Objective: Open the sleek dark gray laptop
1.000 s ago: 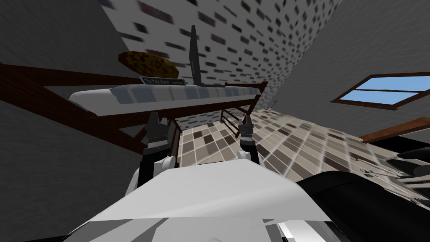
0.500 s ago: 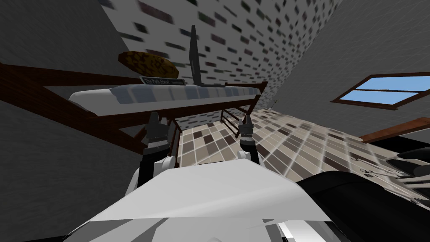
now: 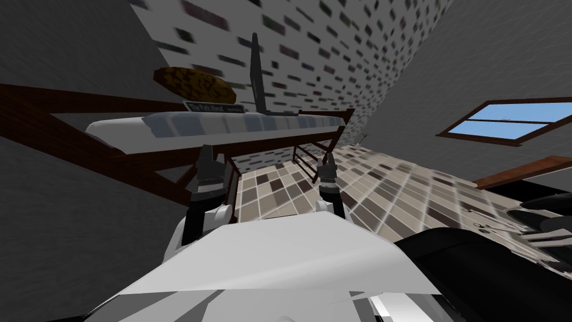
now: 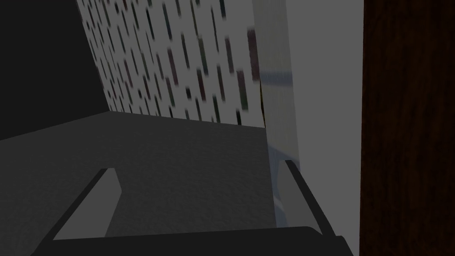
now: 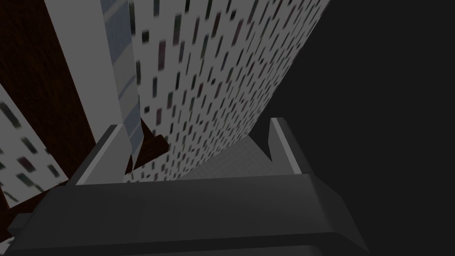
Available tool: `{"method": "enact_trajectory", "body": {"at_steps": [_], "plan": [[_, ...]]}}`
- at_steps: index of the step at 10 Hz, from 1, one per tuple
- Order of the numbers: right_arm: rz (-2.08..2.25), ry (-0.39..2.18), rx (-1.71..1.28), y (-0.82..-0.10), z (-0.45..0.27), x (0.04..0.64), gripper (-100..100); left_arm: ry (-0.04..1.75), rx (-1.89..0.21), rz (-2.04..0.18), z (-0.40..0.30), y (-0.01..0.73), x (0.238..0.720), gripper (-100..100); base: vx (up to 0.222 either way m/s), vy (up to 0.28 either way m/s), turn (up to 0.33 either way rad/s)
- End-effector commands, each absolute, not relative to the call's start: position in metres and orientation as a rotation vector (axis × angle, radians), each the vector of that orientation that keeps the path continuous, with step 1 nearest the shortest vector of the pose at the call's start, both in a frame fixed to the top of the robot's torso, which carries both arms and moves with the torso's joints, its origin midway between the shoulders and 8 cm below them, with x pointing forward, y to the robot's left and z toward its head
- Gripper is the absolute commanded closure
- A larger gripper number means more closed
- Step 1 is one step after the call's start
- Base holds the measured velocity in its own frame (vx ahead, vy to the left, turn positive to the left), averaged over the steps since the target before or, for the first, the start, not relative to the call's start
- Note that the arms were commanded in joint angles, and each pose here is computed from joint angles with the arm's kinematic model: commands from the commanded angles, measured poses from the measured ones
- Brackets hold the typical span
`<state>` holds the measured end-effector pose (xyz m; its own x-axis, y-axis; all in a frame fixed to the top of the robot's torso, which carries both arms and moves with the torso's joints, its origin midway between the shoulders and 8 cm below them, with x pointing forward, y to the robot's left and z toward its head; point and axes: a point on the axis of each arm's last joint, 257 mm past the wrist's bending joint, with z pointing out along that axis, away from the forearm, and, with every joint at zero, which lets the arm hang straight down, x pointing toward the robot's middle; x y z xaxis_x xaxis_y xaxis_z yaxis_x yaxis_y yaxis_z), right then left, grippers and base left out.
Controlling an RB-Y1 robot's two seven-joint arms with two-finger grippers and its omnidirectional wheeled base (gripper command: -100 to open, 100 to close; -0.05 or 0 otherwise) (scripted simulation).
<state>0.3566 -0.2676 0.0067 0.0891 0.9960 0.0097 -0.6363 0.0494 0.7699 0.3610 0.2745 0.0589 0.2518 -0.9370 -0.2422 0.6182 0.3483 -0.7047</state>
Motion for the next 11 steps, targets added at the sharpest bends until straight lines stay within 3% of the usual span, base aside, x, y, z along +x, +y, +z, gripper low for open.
{"method": "enact_trajectory", "body": {"at_steps": [1, 11], "plan": [[1.382, 0.641, 0.715, -0.268, 0.007, 0.357, 0, 0.742, -0.474, -1.103, 0.074, 0.268, 0.376, -100, -0.027, -0.075, -0.035], [1.382, 0.641, 0.715, -0.268, 0.007, 0.357, 0, 0.743, -0.397, -1.011, 0.127, 0.261, 0.418, -100, -0.012, -0.052, -0.021]]}}
